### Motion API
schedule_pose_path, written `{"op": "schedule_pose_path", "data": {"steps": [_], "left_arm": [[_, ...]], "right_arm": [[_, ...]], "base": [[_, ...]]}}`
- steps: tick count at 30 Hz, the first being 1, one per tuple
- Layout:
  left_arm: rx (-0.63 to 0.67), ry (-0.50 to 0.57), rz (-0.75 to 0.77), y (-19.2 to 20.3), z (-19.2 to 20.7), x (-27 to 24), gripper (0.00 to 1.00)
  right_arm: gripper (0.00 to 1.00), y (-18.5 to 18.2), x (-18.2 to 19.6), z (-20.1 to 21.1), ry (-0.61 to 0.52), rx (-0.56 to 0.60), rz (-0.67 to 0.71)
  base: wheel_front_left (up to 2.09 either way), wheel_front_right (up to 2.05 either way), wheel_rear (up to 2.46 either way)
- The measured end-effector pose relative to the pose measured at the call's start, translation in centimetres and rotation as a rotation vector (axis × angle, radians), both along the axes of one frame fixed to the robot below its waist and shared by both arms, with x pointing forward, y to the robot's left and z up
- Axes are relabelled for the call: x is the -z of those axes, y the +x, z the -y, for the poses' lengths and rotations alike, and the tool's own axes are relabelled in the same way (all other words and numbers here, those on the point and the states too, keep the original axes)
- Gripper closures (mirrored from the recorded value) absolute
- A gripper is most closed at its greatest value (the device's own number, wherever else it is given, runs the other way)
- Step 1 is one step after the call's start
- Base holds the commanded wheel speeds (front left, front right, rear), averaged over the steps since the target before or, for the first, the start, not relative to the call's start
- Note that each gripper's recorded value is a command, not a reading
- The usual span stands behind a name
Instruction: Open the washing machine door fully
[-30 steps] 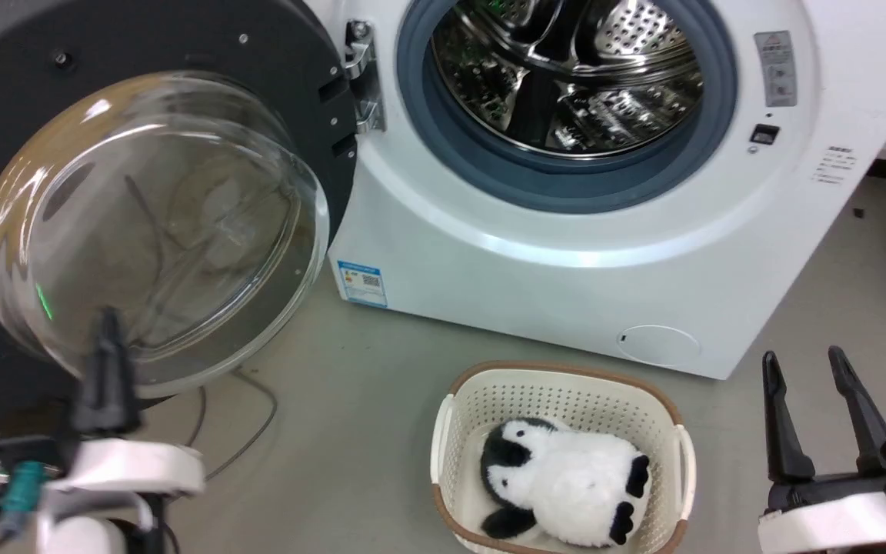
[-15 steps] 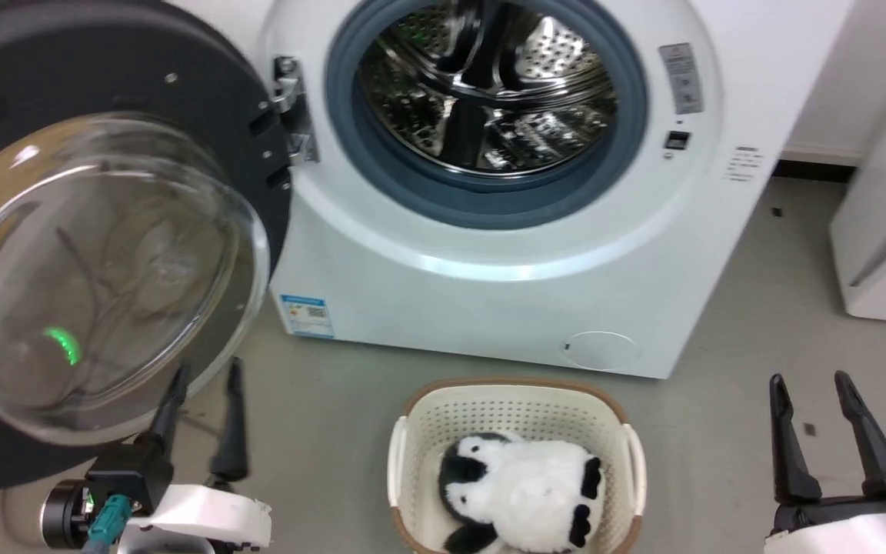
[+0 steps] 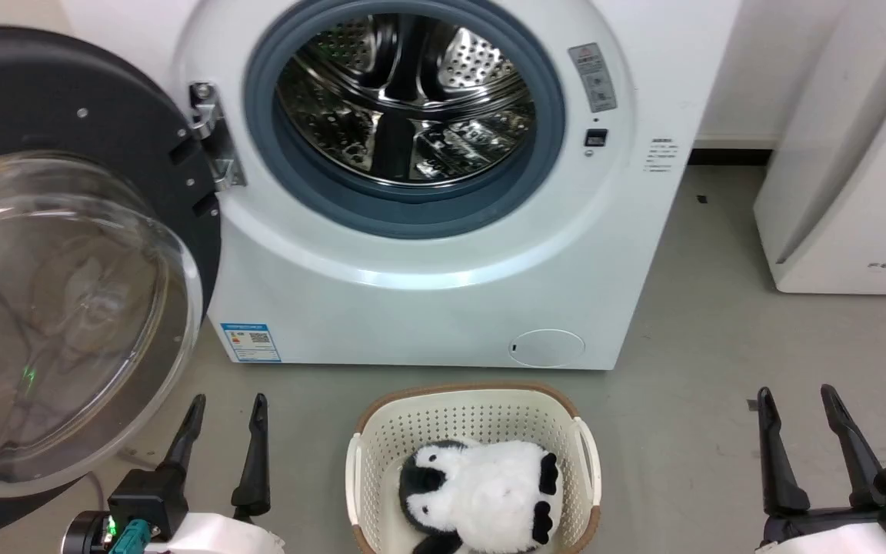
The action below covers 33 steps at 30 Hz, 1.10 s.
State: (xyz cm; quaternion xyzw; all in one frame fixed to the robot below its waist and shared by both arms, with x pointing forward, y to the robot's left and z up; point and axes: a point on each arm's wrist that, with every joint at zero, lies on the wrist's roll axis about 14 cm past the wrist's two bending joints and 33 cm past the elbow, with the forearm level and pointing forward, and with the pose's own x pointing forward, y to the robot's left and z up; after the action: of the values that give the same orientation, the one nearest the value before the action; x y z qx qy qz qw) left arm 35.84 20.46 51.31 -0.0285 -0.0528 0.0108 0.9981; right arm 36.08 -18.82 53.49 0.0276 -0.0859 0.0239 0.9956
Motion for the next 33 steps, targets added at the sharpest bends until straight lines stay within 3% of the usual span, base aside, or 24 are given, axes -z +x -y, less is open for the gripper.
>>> {"op": "schedule_pose_path", "data": {"steps": [1,33], "left_arm": [[0.001,-0.001,-0.006,-0.03,0.09,0.2,1.0],[0.014,0.015,-0.03,0.4,0.8,-0.08,1.0]], "right_arm": [[1.0,-0.05,0.01,0.06,0.0,0.002,-0.001],[1.0,-0.05,0.7,-0.44,-0.021,-0.013,-0.053]], "base": [[0.0,0.0,0.0],[0.0,0.0,0.0]]}}
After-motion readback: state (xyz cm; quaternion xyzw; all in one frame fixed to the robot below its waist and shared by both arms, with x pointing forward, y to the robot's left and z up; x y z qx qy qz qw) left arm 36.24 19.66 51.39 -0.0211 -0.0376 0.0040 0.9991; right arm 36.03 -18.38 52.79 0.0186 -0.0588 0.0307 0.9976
